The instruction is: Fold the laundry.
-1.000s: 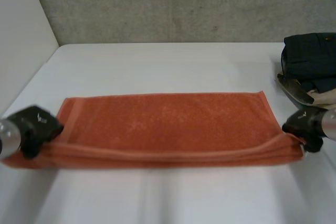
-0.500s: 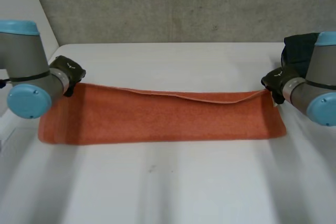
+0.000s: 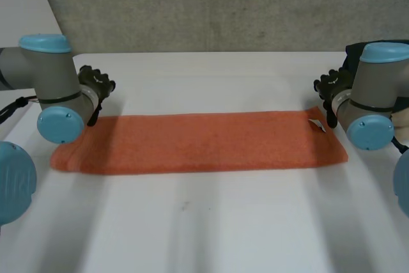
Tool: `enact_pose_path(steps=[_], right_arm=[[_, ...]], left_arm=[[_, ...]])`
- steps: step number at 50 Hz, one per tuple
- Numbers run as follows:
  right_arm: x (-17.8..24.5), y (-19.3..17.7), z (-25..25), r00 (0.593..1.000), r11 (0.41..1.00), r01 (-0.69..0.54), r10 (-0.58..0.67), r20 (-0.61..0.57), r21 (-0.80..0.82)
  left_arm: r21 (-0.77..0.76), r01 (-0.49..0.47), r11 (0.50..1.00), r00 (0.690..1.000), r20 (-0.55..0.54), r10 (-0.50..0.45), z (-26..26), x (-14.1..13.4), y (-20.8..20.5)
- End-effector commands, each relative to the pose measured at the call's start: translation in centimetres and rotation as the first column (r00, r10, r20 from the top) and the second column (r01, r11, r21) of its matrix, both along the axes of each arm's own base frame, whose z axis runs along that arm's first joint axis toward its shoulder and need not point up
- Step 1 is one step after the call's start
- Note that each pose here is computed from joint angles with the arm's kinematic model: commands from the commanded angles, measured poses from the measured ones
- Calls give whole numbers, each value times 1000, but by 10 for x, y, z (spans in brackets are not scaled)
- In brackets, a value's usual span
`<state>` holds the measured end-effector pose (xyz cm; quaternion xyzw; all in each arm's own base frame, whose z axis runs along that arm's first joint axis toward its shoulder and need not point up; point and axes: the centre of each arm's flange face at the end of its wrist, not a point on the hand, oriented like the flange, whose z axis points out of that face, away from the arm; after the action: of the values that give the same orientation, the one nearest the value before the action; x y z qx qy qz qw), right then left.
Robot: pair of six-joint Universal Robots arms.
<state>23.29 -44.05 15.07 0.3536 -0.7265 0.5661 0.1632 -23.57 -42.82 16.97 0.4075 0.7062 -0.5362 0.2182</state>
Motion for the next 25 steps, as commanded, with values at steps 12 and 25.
enact_pose_path(steps=[12,25], right_arm=[[-6,32,24,980,995,-62,45,195,82],[-37,116,23,982,913,-115,45,183,392]], left_arm=[[-26,8,1000,993,-114,-11,26,5,11],[-89,37,995,864,-497,-77,67,3,48]])
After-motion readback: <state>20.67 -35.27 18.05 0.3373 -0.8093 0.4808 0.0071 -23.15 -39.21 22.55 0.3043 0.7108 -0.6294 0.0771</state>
